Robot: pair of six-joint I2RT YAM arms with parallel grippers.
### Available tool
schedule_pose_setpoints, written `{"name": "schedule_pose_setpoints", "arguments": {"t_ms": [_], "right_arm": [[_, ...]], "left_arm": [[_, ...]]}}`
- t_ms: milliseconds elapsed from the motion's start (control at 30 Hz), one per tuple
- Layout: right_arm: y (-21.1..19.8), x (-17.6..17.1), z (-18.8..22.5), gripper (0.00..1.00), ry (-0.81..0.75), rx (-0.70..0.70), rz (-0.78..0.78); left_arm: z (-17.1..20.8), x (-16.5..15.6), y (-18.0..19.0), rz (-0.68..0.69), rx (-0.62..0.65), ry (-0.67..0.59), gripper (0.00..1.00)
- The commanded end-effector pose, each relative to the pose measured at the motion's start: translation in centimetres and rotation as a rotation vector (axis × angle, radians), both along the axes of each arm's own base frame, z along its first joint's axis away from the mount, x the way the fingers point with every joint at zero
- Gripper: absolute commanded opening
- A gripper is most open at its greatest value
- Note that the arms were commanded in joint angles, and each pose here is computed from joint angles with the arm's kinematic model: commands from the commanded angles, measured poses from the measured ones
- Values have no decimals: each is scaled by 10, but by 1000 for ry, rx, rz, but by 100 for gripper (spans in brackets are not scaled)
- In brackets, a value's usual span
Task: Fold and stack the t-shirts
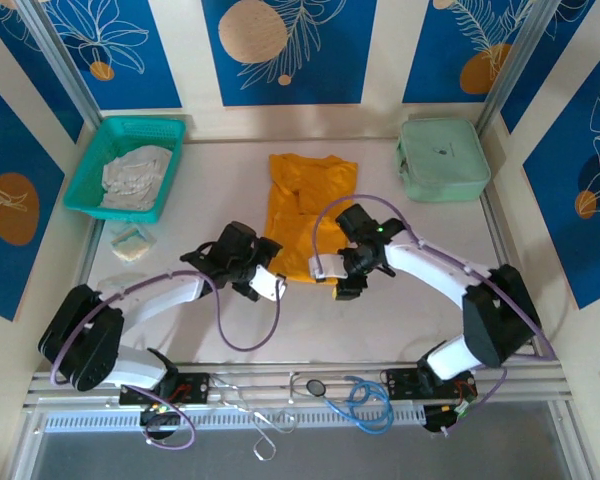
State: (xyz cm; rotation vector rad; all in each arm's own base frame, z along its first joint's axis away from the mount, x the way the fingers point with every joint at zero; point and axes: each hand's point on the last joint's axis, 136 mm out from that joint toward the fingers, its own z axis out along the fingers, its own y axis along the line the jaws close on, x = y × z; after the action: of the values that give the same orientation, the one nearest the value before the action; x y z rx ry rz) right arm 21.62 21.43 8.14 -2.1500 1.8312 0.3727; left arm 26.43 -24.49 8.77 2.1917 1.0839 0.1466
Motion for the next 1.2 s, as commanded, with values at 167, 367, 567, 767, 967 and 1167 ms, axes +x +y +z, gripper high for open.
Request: {"name": "schedule_pose_setpoints", "arguments": {"t_ms": [167, 367, 567, 767, 967, 1167], "right_arm": [[-11, 15, -30, 56, -14, -146, 31], [-14, 32, -33, 59, -45, -172, -2], [-12, 42, -34, 61, -53, -170, -9], [-12, 47, -46, 62, -24, -196, -9], [-11, 49, -54, 58, 0, -201, -11], [-10, 46, -60, 53, 26, -203, -8]], "left_arm": [[-30, -2, 5, 4, 85, 86, 92], [-37, 12, 11, 26, 127, 96, 91], [-33, 26, 15, 56, 121, 96, 91], [-42, 28, 14, 61, 147, 143, 88], [-55, 21, 21, 51, 198, 192, 72], [-70, 24, 27, 53, 259, 211, 63]]}}
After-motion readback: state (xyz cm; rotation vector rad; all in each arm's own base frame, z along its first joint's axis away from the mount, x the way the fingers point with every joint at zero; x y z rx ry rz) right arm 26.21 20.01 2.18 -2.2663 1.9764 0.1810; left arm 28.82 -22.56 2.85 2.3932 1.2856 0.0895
